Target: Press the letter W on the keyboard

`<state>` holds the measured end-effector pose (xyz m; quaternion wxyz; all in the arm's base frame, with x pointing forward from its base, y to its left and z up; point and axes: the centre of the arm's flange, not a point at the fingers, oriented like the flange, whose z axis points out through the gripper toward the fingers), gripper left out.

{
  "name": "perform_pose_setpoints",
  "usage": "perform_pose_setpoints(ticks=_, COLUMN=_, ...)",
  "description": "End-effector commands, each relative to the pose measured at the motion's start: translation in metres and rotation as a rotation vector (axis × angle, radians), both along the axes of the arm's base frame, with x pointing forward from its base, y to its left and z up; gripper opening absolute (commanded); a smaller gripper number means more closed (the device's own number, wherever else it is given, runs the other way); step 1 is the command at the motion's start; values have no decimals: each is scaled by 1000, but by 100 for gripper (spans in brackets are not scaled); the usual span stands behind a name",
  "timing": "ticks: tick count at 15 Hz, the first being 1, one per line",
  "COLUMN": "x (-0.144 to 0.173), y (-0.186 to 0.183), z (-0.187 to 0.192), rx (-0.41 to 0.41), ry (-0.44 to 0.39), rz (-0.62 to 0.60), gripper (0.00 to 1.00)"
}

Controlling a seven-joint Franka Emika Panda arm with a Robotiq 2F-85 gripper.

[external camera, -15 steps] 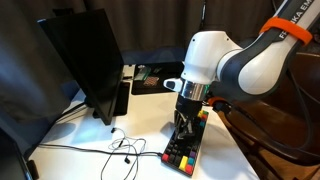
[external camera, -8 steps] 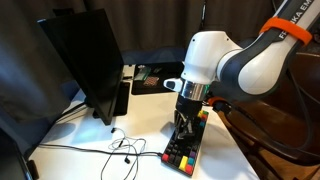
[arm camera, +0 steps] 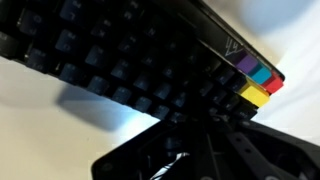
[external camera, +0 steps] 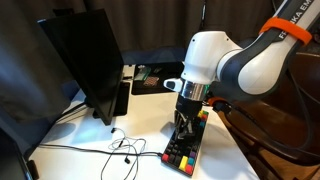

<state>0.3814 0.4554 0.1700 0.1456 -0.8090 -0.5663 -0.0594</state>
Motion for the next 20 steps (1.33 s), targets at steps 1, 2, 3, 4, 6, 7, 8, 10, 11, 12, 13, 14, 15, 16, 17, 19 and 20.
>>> perform_pose_setpoints(ticks=1, x=-1, y=-4, z=1, rx=0, ry=2, rz=0, gripper=0)
perform_pose_setpoints(ticks=2, x=-1, y=-4, z=5, rx=4, ry=-2, rz=0, gripper=0)
perform_pose_setpoints(ticks=3, x=-1, y=-4, z=8, rx=9, ry=-2, rz=-1, gripper=0)
perform_pose_setpoints(ticks=4, x=-1, y=-4, z=13, rx=13, ry=-5, rz=-1, gripper=0)
perform_pose_setpoints(ticks=6, x=-2, y=-4, z=22, rx=16, ry=-10, rz=-3, gripper=0)
perform_pose_setpoints(ticks=7, x=-1, y=-4, z=25, rx=15, ry=-12, rz=-5, gripper=0)
perform_pose_setpoints(ticks=8, x=-1, y=-4, z=30, rx=16, ry=-17, rz=-5, gripper=0)
perform_pose_setpoints(ticks=10, x=0, y=-5, z=35, rx=15, ry=-23, rz=-8, gripper=0)
perform_pose_setpoints(ticks=11, x=1, y=-5, z=38, rx=13, ry=-24, rz=-8, gripper=0)
perform_pose_setpoints(ticks=12, x=0, y=-4, z=41, rx=11, ry=-24, rz=-6, gripper=0)
perform_pose_setpoints(ticks=13, x=0, y=-4, z=44, rx=10, ry=-27, rz=-8, gripper=8)
perform_pose_setpoints(ticks=14, x=0, y=-4, z=49, rx=7, ry=-27, rz=-8, gripper=27)
perform_pose_setpoints(ticks=15, x=-1, y=-4, z=53, rx=3, ry=-28, rz=-10, gripper=33)
perform_pose_setpoints(ticks=16, x=-1, y=-5, z=58, rx=-1, ry=-30, rz=-13, gripper=40)
perform_pose_setpoints(ticks=17, x=-2, y=-5, z=64, rx=-10, ry=-30, rz=-14, gripper=47)
perform_pose_setpoints(ticks=19, x=-4, y=-7, z=77, rx=-25, ry=-22, rz=-23, gripper=60)
perform_pose_setpoints(ticks=20, x=-6, y=-8, z=85, rx=-37, ry=-17, rz=-25, gripper=68)
